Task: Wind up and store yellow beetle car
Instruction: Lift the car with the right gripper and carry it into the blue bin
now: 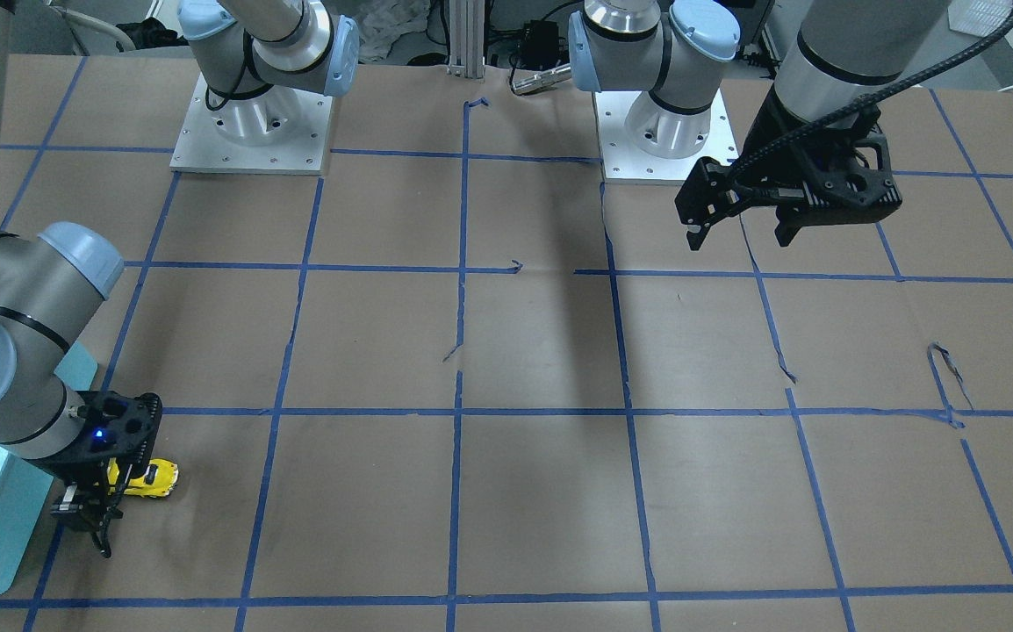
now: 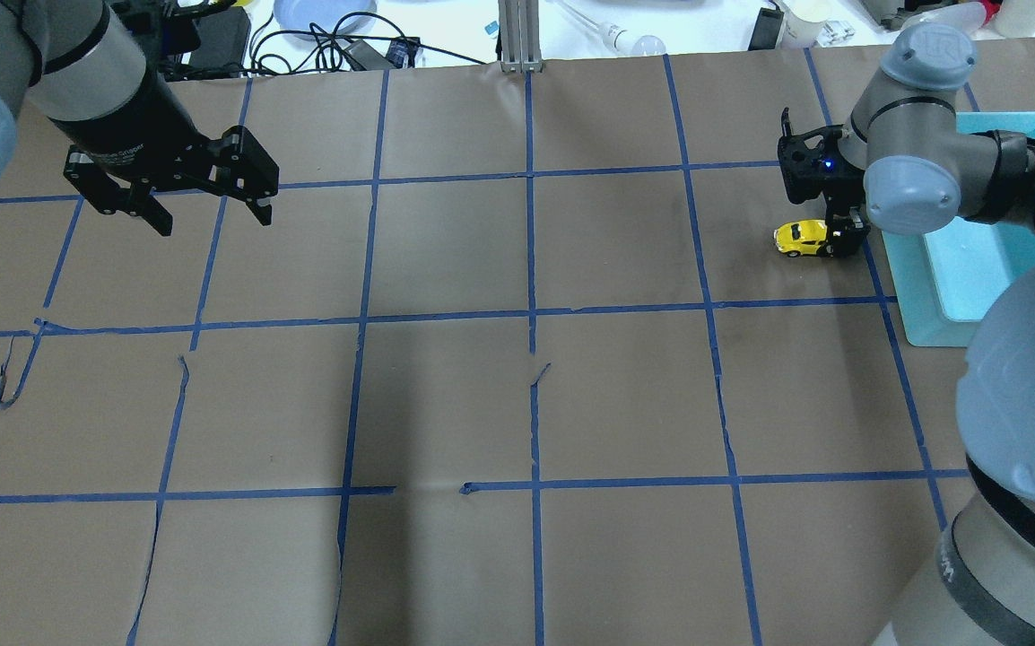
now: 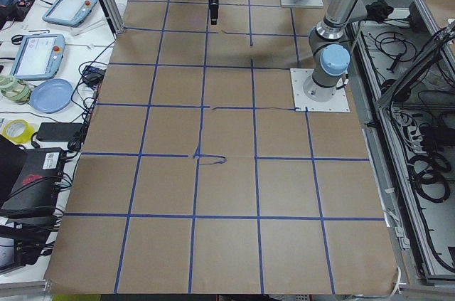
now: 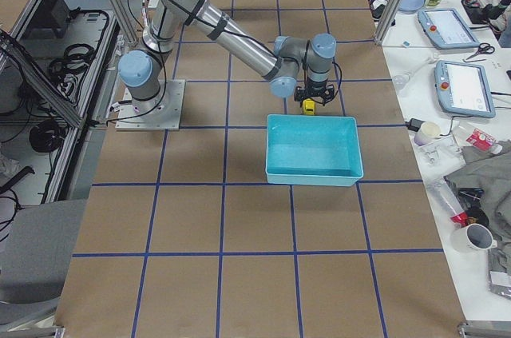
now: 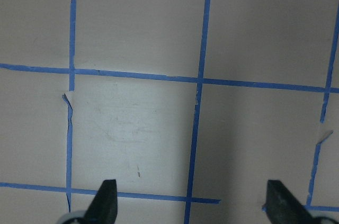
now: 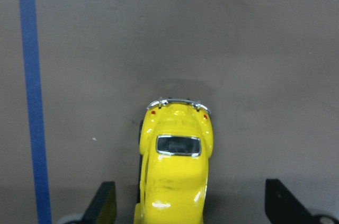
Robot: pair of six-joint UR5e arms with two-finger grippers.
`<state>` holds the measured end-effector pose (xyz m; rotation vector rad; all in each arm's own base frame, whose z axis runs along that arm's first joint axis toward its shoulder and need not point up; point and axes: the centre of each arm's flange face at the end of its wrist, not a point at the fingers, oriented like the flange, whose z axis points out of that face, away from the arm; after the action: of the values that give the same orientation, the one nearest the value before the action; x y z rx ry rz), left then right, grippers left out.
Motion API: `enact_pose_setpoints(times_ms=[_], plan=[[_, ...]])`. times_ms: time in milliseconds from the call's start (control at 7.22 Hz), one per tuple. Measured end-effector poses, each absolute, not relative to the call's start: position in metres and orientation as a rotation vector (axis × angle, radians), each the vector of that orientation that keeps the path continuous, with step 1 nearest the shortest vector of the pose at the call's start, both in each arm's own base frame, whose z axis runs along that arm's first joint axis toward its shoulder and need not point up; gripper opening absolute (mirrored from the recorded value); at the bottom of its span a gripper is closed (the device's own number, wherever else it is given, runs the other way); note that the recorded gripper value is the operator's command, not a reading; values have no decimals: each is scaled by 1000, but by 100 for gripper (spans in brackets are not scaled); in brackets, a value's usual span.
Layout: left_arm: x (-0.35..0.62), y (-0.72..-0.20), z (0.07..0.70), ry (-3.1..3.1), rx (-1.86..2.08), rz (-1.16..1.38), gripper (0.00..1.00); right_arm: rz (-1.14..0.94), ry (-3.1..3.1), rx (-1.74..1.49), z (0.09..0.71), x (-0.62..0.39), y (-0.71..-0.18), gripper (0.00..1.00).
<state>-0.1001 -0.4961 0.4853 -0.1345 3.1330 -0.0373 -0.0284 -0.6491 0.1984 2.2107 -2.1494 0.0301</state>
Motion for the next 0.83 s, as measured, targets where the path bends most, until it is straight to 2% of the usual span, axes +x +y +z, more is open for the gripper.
enact_pose_setpoints(times_ms=[139,277,554,831], plan=[[-99,-496,485,3130,-133,-38,100,30,-2152,2210,196,-29,-649,59],[-99,-496,485,3127,-134,-38,100,25,-2158,2210,192,-29,-647,25],[-98,-497,485,3129,-139,-40,100,23,-2163,2206,188,-29,-644,3],[-98,-497,485,3131,-144,-43,100,27,-2158,2189,197,-30,-644,0]])
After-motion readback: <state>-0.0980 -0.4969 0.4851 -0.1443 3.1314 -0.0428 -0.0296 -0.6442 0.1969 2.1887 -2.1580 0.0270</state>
